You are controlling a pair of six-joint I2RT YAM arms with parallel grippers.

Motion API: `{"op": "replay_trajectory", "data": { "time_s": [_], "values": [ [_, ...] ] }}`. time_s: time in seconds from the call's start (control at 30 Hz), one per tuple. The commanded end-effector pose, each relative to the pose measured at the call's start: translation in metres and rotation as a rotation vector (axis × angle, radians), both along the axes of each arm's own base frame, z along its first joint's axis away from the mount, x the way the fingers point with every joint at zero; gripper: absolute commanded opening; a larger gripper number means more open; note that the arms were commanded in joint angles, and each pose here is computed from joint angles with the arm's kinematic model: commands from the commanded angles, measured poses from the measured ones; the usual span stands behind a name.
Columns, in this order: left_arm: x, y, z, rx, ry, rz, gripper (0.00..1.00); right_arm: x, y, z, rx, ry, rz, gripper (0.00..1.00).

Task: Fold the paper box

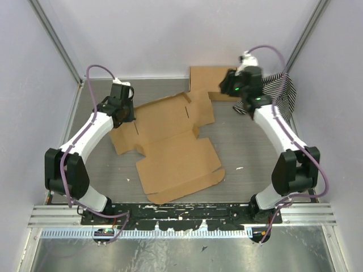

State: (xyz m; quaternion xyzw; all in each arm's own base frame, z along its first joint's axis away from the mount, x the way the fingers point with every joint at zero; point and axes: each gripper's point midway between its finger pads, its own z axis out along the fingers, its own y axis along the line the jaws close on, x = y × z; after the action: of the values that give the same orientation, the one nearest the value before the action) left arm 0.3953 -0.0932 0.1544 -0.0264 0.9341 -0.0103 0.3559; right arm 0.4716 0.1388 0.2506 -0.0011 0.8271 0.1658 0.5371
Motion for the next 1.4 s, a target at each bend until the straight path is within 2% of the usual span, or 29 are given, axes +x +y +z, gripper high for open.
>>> {"op": "replay_trajectory", "data": {
  "time_s": [0.0,0.17,0.37,0.63,0.83,1.07,1.37],
  "values": [
    [0.022,0.001,0.044,-0.021,-0.282,-0.008,0.0,-0.007,-0.037,0.046,0.059,-0.102,0.043,0.53],
    [0.02,-0.003,0.064,-0.032,-0.431,-0.077,0.0,-0.001,-0.041,-0.001,0.047,0.015,0.169,0.52],
    [0.022,-0.022,0.071,-0.033,-0.5,-0.235,0.0,0.009,-0.022,-0.043,0.118,0.113,0.346,0.48],
    [0.025,-0.019,0.051,-0.034,-0.484,-0.197,0.0,0.026,-0.021,-0.076,0.11,0.175,0.374,0.45],
    [0.036,-0.005,0.028,0.038,-0.389,-0.115,0.0,0.001,-0.017,-0.084,0.109,0.199,0.411,0.45],
    [0.045,-0.004,0.013,0.056,-0.332,-0.095,0.0,-0.032,0.007,-0.095,0.102,0.171,0.527,0.46],
    [0.051,-0.001,-0.014,0.078,-0.254,-0.062,0.0,-0.044,0.041,-0.088,0.087,0.094,0.659,0.49]
  ]
}}
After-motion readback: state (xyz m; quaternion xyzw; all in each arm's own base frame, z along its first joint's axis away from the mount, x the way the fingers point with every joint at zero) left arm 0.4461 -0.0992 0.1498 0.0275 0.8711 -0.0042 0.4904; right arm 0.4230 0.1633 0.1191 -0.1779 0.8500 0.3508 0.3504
